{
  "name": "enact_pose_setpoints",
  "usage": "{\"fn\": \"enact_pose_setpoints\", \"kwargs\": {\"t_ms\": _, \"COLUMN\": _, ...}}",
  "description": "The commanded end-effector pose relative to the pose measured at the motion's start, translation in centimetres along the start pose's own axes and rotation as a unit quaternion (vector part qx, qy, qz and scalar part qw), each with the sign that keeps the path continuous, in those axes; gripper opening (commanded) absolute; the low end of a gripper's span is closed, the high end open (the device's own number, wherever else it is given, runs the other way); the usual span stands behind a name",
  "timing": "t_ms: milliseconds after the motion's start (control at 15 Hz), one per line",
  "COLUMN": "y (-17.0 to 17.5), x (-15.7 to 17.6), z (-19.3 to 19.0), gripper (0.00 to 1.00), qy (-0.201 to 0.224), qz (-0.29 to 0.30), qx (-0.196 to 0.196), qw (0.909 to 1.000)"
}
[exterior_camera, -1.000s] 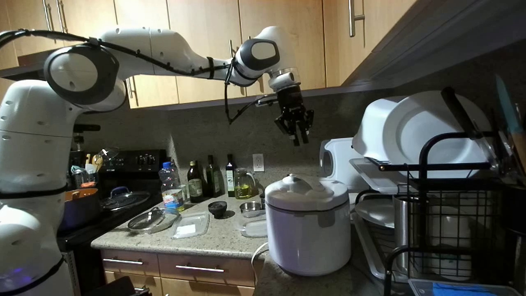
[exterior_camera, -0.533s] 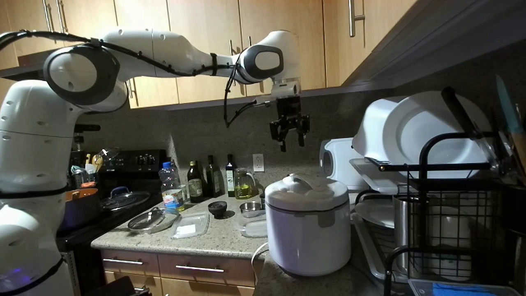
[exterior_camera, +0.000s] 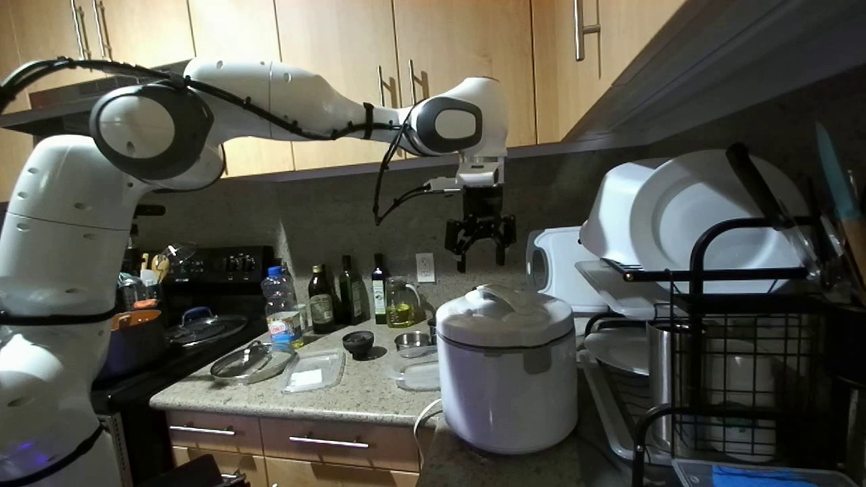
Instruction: Open the lid of the white appliance
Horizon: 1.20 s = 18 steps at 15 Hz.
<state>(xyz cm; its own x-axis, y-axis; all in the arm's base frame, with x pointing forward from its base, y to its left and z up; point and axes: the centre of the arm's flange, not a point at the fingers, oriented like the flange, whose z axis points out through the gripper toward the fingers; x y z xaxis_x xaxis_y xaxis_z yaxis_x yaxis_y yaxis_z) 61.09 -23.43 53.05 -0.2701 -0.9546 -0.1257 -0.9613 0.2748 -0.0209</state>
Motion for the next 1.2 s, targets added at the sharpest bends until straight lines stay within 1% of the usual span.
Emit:
{"fn": "enact_pose_setpoints", "kwargs": {"t_ms": 0, "y": 0.3, "x": 1.1, "z": 1.3, "gripper": 1.00, "qy": 0.002, "qz": 0.023, "qx": -0.028, "qw": 0.9993}}
{"fn": "enact_pose_setpoints", "kwargs": {"t_ms": 267, "y": 0.7, "x": 2.9, "z": 2.7, "gripper": 1.00, "qy": 0.010, "qz": 0.050, "qx": -0.045, "qw": 0.9977}}
{"fn": "enact_pose_setpoints", "kwargs": {"t_ms": 600, "y": 1.2, "x": 5.1, "z": 3.0, "gripper": 1.00, "qy": 0.011, "qz": 0.077, "qx": -0.047, "qw": 0.9959}}
{"fn": "enact_pose_setpoints", "kwargs": {"t_ms": 1133, "y": 0.3, "x": 6.0, "z": 3.3, "gripper": 1.00, "qy": 0.012, "qz": 0.090, "qx": -0.038, "qw": 0.9952}}
